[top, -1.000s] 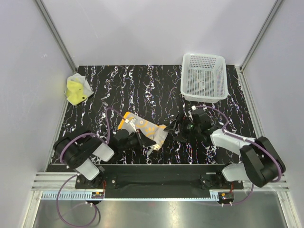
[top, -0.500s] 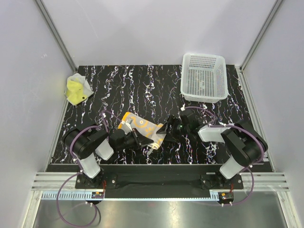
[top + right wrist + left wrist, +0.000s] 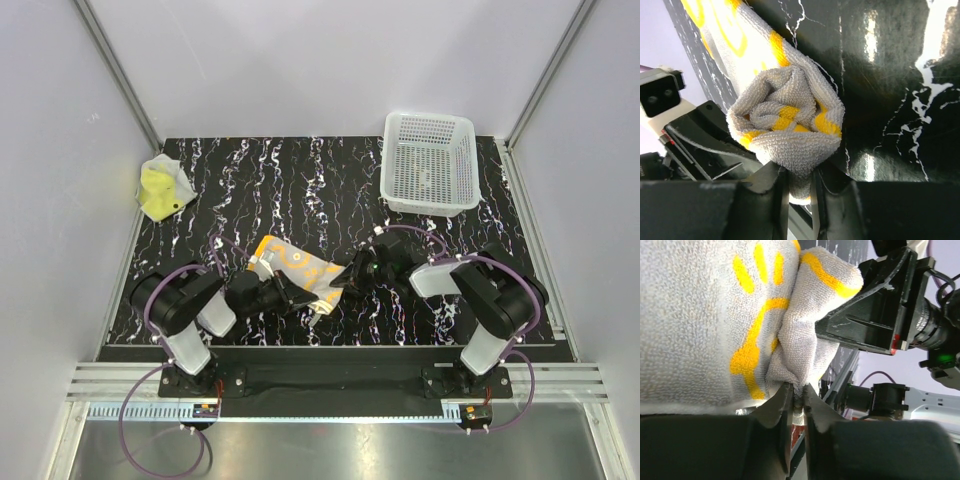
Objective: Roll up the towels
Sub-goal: Roll the towel
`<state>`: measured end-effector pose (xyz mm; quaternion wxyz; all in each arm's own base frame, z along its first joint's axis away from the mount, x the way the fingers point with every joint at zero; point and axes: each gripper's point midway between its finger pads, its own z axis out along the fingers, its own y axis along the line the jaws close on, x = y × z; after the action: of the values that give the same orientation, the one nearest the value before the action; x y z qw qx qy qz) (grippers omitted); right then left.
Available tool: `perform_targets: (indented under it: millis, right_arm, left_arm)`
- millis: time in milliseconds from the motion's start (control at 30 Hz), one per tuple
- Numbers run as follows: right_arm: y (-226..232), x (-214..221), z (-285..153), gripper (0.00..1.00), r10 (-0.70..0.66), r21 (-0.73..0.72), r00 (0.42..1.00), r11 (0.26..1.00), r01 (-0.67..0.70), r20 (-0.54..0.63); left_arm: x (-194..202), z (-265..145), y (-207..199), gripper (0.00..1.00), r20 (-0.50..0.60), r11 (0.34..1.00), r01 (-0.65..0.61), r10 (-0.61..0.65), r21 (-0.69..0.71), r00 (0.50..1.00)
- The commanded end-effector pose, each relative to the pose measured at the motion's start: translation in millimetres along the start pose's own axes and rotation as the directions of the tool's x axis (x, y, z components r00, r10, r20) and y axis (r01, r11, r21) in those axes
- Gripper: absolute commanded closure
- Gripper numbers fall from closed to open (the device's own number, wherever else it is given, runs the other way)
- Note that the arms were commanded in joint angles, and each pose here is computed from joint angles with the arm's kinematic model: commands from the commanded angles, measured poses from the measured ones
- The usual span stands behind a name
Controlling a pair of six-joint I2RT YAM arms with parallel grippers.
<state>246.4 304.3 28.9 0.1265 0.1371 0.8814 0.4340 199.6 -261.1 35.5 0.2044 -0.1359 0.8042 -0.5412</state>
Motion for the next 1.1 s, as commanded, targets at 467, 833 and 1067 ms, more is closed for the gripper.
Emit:
perform_targets:
  millis: [467,833,1067]
  right_arm:
    - [-3.5,-3.3,-24.0,0.80,-0.013,0.183,1.000,0.983,0.010,0.015]
    - [-7.4,5.5,-25.5,0.78,0.013,0.205,0.999,0.979,-0.006,-0.033]
    - [-8.5,8.7,-26.9,0.78,0.016,0.201,0.999,0.979,-0.007,-0.042]
  left_arm:
    - [-23.5,-11.3,-64.7,0.53,-0.010,0.612,-0.675,0.738,-0.413,0.675]
    - [55.2,28.9,-57.9,0.46,-0.223,0.296,-0.842,0.876,-0.451,0.427]
    - [53.3,34.8,-36.0,0.42,-0.289,0.178,-0.818,0.877,-0.547,0.384]
